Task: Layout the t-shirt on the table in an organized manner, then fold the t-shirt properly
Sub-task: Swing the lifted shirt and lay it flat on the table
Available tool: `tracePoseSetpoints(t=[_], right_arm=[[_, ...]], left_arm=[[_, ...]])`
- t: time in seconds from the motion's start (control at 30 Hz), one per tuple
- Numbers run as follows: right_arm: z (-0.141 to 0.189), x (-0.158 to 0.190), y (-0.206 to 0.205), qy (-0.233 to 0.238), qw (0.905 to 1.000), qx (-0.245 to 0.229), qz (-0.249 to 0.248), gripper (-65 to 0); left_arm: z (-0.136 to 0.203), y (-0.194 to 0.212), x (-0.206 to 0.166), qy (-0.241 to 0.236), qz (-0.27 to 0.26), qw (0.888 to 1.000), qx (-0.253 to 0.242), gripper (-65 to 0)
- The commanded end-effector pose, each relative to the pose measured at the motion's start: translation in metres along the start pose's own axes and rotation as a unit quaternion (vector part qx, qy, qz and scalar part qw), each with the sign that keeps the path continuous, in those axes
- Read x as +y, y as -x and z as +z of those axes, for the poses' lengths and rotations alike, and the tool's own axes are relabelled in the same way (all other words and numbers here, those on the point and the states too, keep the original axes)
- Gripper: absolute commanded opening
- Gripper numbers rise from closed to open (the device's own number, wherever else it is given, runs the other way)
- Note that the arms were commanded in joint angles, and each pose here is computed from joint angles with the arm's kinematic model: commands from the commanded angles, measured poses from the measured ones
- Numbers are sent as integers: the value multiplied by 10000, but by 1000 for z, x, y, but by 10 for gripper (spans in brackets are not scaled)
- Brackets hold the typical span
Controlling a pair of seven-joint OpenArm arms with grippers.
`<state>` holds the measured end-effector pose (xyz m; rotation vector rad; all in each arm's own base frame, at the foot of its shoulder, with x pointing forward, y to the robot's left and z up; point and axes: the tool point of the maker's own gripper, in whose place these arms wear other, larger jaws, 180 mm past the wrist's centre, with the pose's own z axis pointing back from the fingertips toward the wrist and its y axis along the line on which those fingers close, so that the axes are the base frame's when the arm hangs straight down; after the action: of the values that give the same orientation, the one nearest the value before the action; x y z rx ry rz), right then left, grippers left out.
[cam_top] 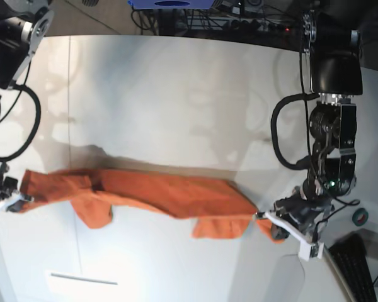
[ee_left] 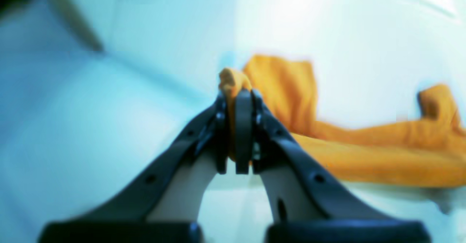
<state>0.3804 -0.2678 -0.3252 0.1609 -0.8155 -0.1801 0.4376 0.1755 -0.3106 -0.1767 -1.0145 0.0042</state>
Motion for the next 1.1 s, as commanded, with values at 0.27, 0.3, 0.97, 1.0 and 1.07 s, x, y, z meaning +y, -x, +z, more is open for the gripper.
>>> tracePoseSetpoints(t=[0.27, 0.3, 0.97, 1.0, 1.07], right_arm=[[24, -7, -190, 46, 9916, -1217, 430, -650], [31, -5, -207, 61, 9892, -1367, 518, -650], [17, -34, -49, 349, 9975, -575, 205, -650], [13, -36, -29, 353, 9980, -490, 163, -650], [9, -39, 7, 366, 9988, -324, 99, -650]], left_arm=[[-33, -163, -39, 292, -247, 9948, -947, -650], [-33, -178, -44, 328, -228, 9937, -1044, -650], [-17, -34, -68, 644, -123, 9974, -296, -650], [-16, -10, -66, 629, -80, 9980, -86, -650], [-12, 28, -54, 525, -70, 9983, 258, -650]])
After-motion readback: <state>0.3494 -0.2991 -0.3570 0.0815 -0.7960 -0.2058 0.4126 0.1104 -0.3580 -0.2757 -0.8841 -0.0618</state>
